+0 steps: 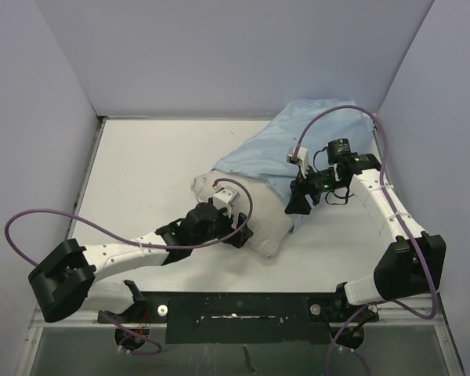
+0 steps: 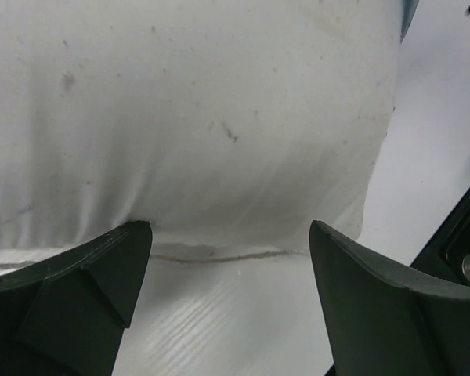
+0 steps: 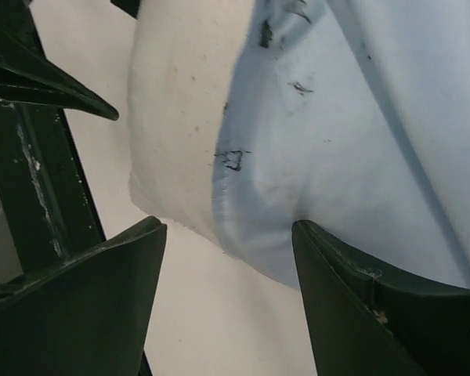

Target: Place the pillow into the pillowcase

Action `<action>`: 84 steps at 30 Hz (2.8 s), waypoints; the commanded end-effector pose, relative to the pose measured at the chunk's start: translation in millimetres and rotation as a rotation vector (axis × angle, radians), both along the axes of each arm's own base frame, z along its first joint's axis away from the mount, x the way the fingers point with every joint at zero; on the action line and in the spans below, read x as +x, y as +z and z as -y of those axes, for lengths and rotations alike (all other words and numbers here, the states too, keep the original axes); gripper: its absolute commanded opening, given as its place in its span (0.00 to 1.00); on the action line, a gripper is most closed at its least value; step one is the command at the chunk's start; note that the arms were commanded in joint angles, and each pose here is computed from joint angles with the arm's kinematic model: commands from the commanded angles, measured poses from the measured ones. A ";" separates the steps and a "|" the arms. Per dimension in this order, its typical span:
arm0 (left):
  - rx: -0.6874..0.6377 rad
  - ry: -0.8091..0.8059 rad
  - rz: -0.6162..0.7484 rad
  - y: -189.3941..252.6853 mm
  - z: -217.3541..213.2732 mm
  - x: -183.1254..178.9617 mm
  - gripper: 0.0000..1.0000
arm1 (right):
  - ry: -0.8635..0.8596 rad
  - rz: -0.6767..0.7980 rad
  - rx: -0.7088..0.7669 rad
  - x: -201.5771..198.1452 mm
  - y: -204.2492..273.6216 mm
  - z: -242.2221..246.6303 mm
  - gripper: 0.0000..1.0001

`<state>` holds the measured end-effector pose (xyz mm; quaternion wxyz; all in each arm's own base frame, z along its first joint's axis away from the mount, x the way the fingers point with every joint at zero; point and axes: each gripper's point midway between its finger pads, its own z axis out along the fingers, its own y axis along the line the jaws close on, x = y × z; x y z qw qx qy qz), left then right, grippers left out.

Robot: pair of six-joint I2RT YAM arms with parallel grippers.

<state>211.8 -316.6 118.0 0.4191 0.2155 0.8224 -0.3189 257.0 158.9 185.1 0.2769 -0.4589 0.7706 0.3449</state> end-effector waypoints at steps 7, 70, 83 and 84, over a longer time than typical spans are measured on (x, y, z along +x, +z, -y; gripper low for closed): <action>-0.169 0.147 0.056 28.0 25.4 38.1 0.69 | -0.107 0.059 -0.082 30.1 -17.6 2.9 0.42; 0.583 -0.143 0.312 7.5 79.0 30.0 0.02 | -0.112 0.028 0.344 31.8 50.2 21.9 0.72; -0.447 -0.139 -0.024 208.1 60.4 85.9 0.00 | -0.064 0.074 0.344 25.8 62.4 20.2 0.73; -0.472 -0.142 -0.049 214.4 60.8 88.8 0.00 | -0.065 0.077 0.337 25.3 61.3 20.0 0.73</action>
